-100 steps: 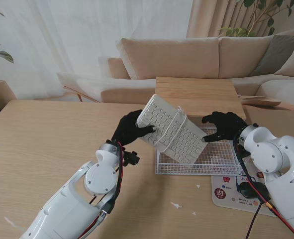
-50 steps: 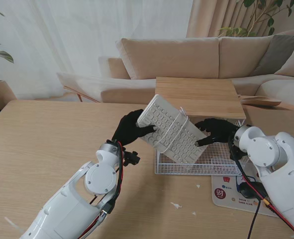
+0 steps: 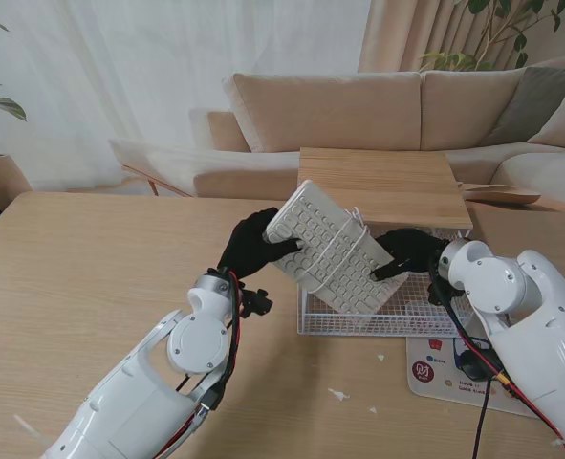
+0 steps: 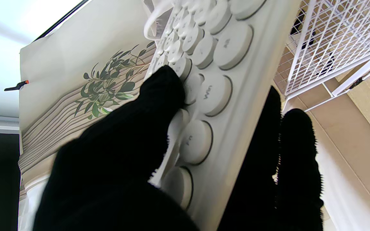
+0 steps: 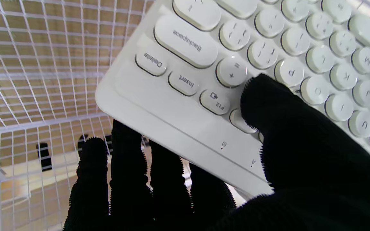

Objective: Unroll the mouse pad and set up the keyboard and mouse from the tabletop organizer

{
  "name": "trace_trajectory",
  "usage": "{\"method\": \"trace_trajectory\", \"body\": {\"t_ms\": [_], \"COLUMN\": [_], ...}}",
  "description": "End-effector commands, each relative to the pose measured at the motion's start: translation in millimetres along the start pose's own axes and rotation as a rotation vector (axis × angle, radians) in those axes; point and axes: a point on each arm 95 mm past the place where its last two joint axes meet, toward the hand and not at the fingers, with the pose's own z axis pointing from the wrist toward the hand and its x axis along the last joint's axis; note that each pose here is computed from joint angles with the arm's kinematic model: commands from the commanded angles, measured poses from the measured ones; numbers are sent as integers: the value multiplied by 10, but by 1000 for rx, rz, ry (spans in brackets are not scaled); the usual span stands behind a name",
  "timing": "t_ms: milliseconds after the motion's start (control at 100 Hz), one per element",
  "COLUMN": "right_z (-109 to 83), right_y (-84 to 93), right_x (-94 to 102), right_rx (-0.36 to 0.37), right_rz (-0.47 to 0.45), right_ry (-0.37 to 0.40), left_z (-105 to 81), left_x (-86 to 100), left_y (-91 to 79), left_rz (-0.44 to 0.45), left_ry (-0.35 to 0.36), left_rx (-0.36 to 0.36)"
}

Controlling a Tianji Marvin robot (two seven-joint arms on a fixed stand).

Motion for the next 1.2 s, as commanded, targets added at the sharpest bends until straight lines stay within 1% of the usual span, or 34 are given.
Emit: {"method": "trace_trajectory", "body": {"t_ms": [0, 120, 300, 440, 540, 830, 1030, 1190], "right_z": [47, 56, -11, -69, -90, -189, -262, -286], "right_y": [-61, -38, 57, 139, 181, 337, 467, 509], "right_x": [76, 113, 179, 229, 270, 379, 491, 542], "right_rx": [-4, -38, -89, -104, -110, -144, -178, -186], "right_rz": [27, 35, 17, 21, 28, -7, -37, -54], "right_ry": [17, 26, 37, 56, 71, 102, 134, 135], "left_z": [17, 15, 15, 8, 9, 33, 46, 31], "left_x": [44, 62, 90, 102, 101, 100, 111, 90], "left_y": [-8, -12, -20, -53, -71, -99, -129, -168], "left_rz": [-4, -20, -21, -7, -14, -16, 0, 12], "left_ry": [9, 6, 10, 13, 8, -3, 0, -4], "left_rx": [1, 7, 6, 4, 19, 50, 53, 60]}}
